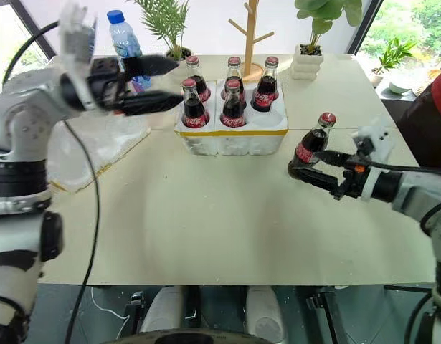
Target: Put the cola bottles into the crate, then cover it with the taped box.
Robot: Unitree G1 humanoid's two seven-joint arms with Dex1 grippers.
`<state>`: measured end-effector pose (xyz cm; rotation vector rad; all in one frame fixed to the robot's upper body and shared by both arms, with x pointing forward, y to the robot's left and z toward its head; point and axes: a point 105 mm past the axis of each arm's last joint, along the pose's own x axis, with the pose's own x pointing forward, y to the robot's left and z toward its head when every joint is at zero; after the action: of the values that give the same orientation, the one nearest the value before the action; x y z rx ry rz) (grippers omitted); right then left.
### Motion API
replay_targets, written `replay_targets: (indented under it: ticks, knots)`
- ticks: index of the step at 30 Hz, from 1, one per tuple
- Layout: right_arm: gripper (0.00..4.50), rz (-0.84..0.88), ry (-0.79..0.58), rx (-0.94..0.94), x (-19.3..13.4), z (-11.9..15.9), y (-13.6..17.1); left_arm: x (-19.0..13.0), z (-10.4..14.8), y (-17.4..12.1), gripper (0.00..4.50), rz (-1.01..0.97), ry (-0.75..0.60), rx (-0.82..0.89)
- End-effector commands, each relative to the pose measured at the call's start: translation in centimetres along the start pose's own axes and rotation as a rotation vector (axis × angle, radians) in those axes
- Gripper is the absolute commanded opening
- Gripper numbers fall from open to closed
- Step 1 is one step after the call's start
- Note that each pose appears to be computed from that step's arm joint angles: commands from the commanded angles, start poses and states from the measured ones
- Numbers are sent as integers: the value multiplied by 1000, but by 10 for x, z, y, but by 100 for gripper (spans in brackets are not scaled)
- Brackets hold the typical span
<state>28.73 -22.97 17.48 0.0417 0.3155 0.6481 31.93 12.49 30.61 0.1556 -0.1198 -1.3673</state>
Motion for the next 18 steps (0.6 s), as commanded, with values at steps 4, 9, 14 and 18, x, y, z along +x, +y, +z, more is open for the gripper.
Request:
replay_targets:
  ticks: [4,9,14,18]
  knots:
    - [450,-260,-65,35,3,-14,-28,-25,-5,-16,445,-65,74,-5]
    - [450,-327,-90,61,5,-17,-39,-27,-9,-15,445,-15,77,3]
    - [450,-283,-197,72,10,11,-42,-27,-6,-13,445,17,48,2]
    - [450,-162,-229,77,32,31,-34,-26,-5,-12,445,25,40,5]
